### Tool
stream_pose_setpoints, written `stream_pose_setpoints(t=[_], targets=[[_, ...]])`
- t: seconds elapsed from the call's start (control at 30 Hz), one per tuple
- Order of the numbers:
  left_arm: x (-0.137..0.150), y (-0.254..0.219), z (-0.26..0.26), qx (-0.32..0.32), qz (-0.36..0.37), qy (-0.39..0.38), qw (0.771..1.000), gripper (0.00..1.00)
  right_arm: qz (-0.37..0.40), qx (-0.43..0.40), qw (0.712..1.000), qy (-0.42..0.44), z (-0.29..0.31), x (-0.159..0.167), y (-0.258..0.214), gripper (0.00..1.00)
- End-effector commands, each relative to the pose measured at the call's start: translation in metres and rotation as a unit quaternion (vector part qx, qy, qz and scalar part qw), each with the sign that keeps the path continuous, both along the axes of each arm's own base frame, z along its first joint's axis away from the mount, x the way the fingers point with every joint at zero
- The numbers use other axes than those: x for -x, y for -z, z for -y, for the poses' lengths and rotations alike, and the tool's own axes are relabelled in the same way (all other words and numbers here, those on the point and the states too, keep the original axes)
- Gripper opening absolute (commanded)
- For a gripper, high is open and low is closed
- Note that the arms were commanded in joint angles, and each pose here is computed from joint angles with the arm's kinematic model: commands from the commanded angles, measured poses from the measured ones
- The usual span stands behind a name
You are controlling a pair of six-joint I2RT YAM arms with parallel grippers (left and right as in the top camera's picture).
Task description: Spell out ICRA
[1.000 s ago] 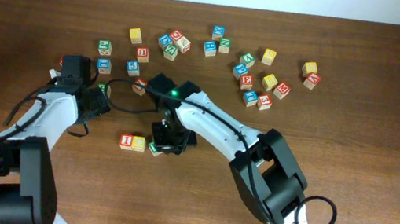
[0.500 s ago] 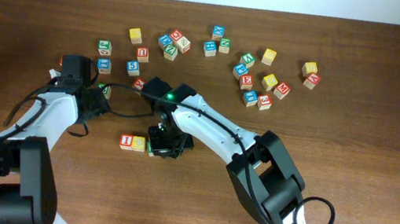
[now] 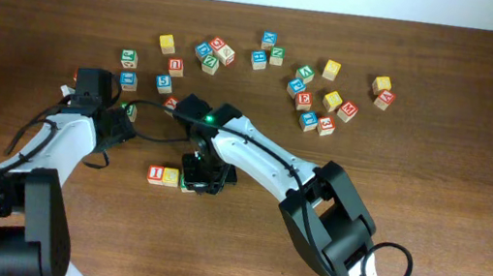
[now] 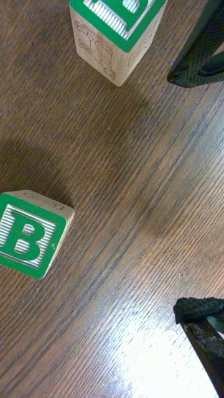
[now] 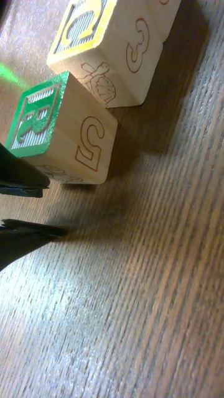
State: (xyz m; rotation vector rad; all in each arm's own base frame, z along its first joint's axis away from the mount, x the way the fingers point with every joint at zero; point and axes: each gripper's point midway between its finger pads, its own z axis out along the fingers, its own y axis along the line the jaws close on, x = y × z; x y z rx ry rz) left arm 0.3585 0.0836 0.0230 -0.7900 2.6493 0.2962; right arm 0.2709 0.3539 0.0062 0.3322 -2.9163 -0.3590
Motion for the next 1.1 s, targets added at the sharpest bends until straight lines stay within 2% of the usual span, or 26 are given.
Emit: stream_pose_setpoints(t=[0.0, 0.4, 1.07], targets=[[-0.002, 0.0, 0.0, 0.001, 0.001, -0.001, 1.0, 0.99, -0.018, 0.013, 1.0, -0.001, 0.002, 0.011, 0.007, 0.09], [-0.002, 0.0, 0.0, 0.001, 0.001, -0.001, 1.0, 0.99, -0.042, 0.023, 0.999, -0.026, -0.004, 0.039, 0.006, 0.11], [-0.002, 0.0, 0.0, 0.001, 0.001, -0.001, 1.0, 0.99, -0.013, 0.005, 1.0, -0.027, -0.014, 0.027, 0.007, 0.13]])
